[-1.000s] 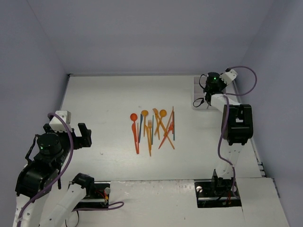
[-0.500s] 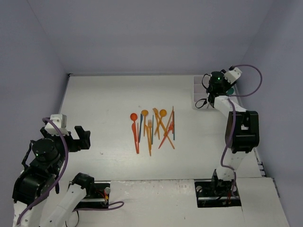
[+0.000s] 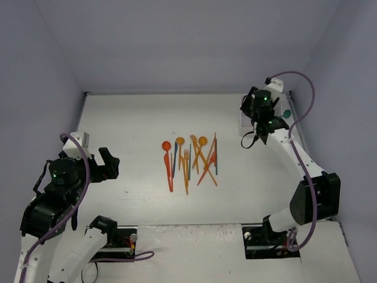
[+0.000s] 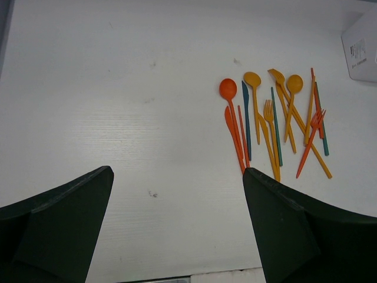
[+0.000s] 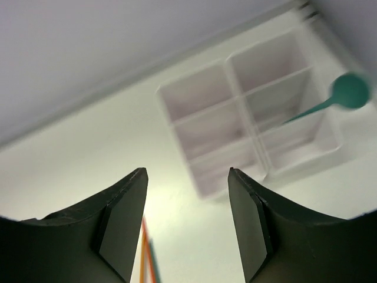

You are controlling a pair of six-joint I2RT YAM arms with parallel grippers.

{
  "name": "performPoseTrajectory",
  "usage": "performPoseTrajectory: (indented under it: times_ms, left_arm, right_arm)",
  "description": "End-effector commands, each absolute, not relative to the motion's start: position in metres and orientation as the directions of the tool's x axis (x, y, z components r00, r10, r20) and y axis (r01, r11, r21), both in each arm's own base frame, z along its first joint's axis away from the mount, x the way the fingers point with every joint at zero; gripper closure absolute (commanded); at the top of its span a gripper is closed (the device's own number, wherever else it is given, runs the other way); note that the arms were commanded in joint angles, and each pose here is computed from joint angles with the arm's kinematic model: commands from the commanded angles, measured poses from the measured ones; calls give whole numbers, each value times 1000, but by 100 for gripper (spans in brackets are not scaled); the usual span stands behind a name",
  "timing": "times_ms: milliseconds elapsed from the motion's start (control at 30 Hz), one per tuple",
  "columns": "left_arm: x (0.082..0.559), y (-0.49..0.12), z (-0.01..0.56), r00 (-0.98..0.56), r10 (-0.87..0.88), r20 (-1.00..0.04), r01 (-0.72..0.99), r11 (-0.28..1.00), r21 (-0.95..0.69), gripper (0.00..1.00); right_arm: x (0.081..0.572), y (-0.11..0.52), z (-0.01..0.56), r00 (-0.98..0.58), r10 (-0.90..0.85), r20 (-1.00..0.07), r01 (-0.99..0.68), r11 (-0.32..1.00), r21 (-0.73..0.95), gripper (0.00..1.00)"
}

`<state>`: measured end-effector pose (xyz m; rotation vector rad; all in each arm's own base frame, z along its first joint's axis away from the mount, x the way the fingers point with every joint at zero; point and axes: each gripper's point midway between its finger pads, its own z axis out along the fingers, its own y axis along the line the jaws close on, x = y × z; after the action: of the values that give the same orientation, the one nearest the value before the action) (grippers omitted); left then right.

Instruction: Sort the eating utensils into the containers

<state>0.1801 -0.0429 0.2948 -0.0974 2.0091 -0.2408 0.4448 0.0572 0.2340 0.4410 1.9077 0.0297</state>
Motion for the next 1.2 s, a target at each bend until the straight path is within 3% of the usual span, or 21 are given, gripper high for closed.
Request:
performPoseTrajectory:
  times_ms: [0, 200, 433, 567, 1167]
  left_arm:
    - [191, -63, 298, -481, -231, -846, 62, 953, -296, 10]
    - [194, -75, 291, -533, -236, -813, 81, 942, -327, 10]
    - [181, -73, 282, -562, -224, -796, 81, 943, -323, 10]
    - [172, -70, 278, -568, -224, -792, 80, 943, -324, 10]
    - [157, -64, 270, -578, -205, -790, 80, 949, -305, 10]
  right_arm:
    - [391, 130, 195, -548, 215, -809, 85, 976, 202, 45]
    - [365, 197, 149, -684, 109, -722, -34, 983, 181, 46]
    - [374, 241, 102, -748, 104, -656, -10, 986, 167, 53]
    - [386, 249, 83, -758, 127, -640, 34, 987, 156, 59]
    - [406, 254, 32, -784, 163, -599, 121, 987, 110, 69]
